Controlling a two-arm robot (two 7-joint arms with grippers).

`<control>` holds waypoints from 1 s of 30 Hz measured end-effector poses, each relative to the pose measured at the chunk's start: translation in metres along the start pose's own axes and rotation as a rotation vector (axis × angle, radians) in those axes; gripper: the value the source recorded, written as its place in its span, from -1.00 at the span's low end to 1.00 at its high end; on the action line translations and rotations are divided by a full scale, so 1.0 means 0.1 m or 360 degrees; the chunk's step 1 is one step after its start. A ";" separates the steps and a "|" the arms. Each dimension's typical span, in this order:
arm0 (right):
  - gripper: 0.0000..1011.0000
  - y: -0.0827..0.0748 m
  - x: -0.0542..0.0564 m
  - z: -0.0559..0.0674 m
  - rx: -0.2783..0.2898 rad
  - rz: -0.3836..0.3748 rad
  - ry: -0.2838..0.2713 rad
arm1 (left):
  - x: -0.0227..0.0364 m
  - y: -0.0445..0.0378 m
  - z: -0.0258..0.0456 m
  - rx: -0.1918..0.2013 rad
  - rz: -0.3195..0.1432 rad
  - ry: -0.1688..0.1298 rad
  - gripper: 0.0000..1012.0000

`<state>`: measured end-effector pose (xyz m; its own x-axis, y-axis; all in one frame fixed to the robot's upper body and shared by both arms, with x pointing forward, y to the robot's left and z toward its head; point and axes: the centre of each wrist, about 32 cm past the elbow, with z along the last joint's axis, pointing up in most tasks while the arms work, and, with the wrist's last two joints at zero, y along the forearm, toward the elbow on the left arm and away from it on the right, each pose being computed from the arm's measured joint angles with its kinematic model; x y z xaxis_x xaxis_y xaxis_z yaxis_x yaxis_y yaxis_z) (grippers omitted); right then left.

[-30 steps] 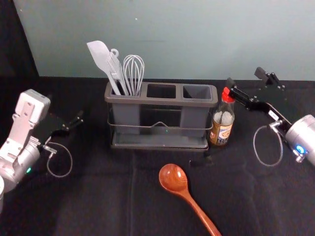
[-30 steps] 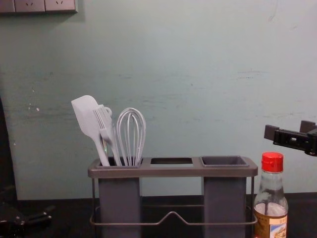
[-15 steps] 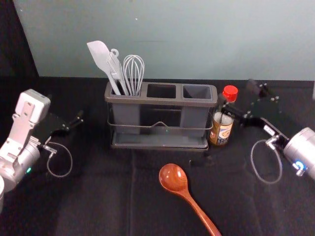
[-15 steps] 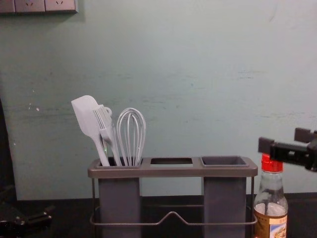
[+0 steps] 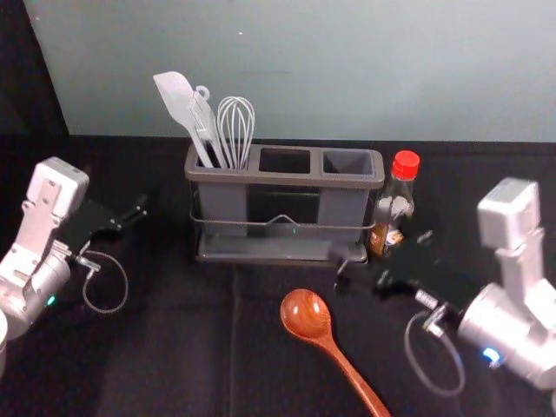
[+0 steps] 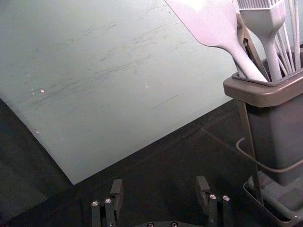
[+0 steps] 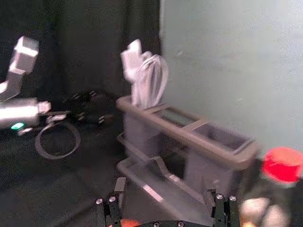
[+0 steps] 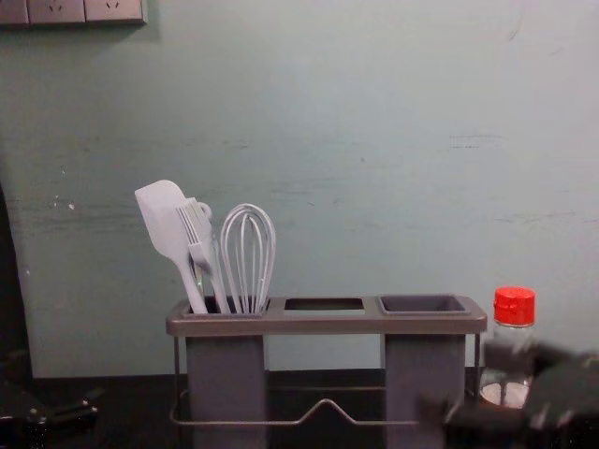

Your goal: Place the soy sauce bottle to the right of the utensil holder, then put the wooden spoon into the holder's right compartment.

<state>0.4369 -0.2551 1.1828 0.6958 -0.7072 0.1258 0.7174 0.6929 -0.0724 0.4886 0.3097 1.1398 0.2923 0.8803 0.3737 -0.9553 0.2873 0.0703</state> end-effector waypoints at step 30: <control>0.98 0.16 -0.27 -0.24 -0.0068 0.0173 0.0055 | 0.000 0.000 0.000 0.0000 0.0000 0.0000 0.99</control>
<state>0.4306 -0.2284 1.1544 0.7696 -0.6334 0.0806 0.6382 0.7595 -0.1258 0.4886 0.3097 1.1398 0.2923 0.8803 0.3737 -0.9552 0.2873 0.0703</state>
